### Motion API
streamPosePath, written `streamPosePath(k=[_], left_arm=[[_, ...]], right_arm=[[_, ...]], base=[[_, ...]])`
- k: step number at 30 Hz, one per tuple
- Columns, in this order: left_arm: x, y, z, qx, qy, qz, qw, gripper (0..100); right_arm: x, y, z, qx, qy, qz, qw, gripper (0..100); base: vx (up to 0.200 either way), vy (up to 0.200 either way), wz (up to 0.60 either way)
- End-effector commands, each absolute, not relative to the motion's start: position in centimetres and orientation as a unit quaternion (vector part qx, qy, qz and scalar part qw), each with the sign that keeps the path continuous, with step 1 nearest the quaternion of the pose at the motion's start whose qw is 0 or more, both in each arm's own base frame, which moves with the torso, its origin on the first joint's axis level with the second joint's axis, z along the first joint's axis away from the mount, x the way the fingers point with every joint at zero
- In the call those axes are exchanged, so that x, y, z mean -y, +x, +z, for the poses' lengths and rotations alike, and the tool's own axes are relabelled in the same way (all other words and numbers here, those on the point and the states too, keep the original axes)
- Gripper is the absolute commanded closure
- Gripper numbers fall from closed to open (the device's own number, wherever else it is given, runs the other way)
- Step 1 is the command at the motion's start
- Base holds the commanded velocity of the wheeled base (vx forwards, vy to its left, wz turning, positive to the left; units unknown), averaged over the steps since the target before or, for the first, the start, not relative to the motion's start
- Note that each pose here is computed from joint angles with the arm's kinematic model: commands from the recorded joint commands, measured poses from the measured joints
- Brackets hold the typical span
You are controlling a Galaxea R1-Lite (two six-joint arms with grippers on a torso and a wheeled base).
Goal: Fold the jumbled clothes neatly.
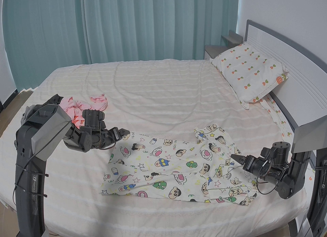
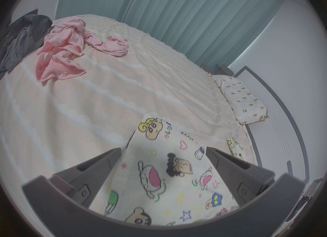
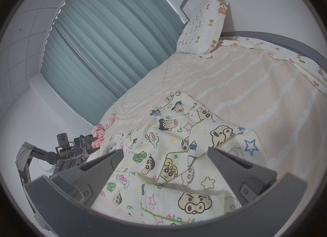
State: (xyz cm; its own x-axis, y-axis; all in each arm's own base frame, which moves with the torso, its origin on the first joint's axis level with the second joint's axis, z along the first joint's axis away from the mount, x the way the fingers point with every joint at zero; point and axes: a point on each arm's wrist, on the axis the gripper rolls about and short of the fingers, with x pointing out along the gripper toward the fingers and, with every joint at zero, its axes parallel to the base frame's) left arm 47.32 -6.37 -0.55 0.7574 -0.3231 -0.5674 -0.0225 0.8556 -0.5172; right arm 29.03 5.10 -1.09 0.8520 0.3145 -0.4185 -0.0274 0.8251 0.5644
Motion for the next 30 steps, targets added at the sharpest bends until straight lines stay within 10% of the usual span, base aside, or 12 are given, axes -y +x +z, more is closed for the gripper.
streamPosePath(k=[1, 30], left_arm=[[7.1, 48.8, -3.1, -0.340, -0.253, -0.080, 0.902, 0], [7.5, 51.5, -4.1, -0.333, -0.238, -0.027, 0.912, 0]], right_arm=[[-5.5, 28.9, -1.4, -0.260, 0.278, 0.094, 0.920, 0], [-5.8, 28.7, -1.3, -0.262, 0.279, 0.098, 0.918, 0]], base=[[0.000, 0.000, 0.00], [0.000, 0.000, 0.00]])
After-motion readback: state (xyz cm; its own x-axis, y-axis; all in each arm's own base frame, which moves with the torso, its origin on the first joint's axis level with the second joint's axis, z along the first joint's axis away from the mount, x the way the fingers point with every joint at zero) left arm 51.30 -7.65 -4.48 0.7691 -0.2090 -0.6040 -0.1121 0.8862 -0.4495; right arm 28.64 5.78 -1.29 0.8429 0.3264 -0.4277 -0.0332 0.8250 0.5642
